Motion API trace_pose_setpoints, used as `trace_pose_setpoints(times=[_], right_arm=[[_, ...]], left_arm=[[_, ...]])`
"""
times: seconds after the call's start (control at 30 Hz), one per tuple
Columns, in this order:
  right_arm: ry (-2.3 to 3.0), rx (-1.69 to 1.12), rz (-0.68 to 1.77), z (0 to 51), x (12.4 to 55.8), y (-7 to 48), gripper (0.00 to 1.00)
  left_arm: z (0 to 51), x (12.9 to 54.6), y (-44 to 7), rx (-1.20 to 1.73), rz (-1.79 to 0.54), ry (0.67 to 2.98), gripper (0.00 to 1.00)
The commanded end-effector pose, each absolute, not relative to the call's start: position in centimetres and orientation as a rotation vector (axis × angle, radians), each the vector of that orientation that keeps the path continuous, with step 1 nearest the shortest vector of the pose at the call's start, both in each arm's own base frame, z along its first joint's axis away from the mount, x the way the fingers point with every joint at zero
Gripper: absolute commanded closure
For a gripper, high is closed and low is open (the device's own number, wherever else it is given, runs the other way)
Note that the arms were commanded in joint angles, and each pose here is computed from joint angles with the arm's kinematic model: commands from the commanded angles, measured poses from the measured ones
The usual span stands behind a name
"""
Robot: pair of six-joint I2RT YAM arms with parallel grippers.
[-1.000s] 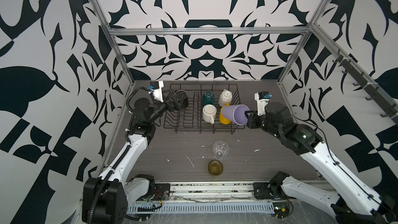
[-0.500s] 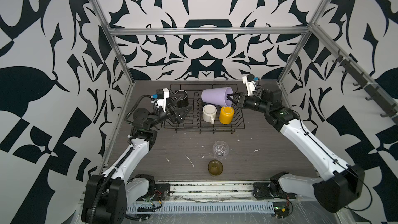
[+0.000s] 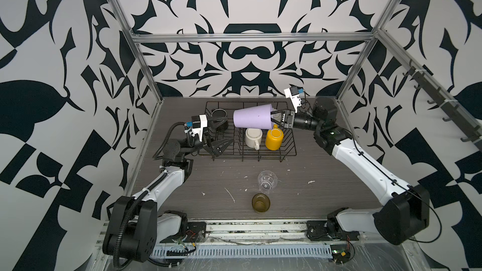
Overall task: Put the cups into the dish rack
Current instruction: 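Close the left gripper on the lavender cup's body beside the right gripper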
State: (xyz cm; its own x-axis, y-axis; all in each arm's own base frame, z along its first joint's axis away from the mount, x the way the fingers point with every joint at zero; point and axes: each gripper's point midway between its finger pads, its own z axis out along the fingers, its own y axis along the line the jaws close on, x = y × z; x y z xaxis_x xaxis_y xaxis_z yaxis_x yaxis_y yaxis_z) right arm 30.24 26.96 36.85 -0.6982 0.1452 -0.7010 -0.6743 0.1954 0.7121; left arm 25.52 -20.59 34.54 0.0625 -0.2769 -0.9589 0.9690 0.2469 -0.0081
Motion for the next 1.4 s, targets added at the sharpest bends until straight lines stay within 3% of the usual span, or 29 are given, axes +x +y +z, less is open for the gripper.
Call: trace_pose_setpoints(times=[0.0,1.37], right_arm=[[1.683,-0.626,1.625,39.8,28.3,27.8,1.00],[1.742,-0.787,1.850,37.3,27.8,34.2,1.00]], left_arm=[[34.9,24.2,-20.7,0.880,-1.134,1.026,0.00],[35.5,22.4,-21.2,0.953,-1.161,0.989,0.01]])
